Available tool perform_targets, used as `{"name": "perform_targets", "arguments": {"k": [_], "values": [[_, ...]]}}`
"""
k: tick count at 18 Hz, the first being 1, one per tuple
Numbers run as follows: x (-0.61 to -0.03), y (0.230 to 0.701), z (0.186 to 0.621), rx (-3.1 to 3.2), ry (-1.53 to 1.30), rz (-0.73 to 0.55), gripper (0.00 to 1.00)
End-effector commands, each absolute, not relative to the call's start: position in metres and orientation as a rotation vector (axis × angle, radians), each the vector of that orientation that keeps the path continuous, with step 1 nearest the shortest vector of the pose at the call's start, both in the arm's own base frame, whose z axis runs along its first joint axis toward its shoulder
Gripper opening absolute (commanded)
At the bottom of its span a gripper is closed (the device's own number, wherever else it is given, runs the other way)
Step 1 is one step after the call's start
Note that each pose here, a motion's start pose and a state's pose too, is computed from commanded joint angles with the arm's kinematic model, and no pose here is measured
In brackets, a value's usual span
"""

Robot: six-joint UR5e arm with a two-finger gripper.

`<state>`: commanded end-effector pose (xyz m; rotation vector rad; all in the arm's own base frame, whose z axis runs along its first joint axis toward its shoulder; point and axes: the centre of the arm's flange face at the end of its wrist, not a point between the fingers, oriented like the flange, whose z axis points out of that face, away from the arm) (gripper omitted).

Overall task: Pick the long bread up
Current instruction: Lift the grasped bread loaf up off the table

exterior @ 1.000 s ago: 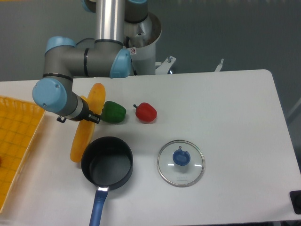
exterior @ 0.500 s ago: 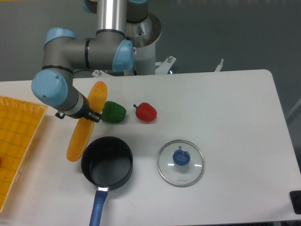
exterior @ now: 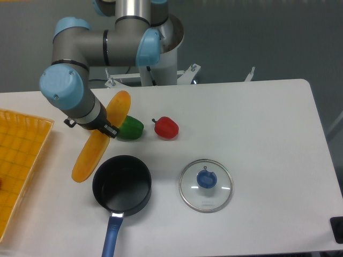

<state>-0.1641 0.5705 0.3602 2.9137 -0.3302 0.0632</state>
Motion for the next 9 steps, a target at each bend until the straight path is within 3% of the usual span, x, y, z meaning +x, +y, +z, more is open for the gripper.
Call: {"name": "perform_targets", "arguments": {"k": [9], "values": [[-0.188,0.561,0.373,2.928,-0.388,0.062,0.43]]}}
